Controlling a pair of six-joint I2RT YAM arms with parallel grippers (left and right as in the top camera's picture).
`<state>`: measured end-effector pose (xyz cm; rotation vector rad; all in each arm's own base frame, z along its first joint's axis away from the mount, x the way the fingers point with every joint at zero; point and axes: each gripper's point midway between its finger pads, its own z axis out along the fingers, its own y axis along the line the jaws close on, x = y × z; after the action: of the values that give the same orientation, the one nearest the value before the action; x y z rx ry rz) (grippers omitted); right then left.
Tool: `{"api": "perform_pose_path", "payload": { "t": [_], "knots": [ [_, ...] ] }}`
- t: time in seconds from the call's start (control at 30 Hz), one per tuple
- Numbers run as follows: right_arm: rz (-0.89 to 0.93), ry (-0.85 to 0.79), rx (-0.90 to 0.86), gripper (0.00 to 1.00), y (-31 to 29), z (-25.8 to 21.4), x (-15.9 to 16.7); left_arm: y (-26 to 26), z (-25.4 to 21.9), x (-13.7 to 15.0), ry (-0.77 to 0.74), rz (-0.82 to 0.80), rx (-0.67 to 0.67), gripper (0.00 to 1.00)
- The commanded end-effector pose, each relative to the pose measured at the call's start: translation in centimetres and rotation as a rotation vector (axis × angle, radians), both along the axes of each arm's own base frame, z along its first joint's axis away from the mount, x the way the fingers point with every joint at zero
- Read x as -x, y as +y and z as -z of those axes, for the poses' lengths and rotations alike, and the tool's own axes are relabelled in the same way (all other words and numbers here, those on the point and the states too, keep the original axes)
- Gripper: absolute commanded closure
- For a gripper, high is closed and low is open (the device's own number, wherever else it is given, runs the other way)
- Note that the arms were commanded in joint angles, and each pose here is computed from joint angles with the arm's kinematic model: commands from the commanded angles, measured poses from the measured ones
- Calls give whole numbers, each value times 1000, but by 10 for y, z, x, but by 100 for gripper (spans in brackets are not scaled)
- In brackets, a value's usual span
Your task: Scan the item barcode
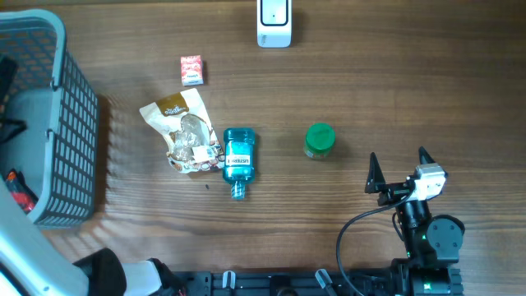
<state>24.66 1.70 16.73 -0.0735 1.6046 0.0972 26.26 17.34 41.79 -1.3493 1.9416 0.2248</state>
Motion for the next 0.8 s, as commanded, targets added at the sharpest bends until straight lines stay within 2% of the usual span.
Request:
{"api": "perform_pose_path", "payload": {
  "t": [0.0,0.07,0.2,0.33,0.47,0.57,0.67,0.77],
  "knots": [
    [6,-21,12,0,-1,-7,1,15,33,-6,147,255,41,0],
    [6,-21,12,0,-1,-7,1,23,34,-4,94,245,91,0],
    [6,-21,12,0,-1,-7,1,46,50,3,87,226,134,0],
    [6,-21,12,0,-1,-7,1,67,140,9,216,190,278,0],
    [6,-21,12,0,-1,-7,1,71,230,17,301,203,349,0],
    [6,-21,12,1,-1,-7,1,79,263,35,408,155,321,0],
    [6,-21,12,0,-1,-7,1,96,265,49,491,95,241,0],
    [5,-21,12,0,-1,-7,1,113,264,57,604,154,137,0]
  ]
}}
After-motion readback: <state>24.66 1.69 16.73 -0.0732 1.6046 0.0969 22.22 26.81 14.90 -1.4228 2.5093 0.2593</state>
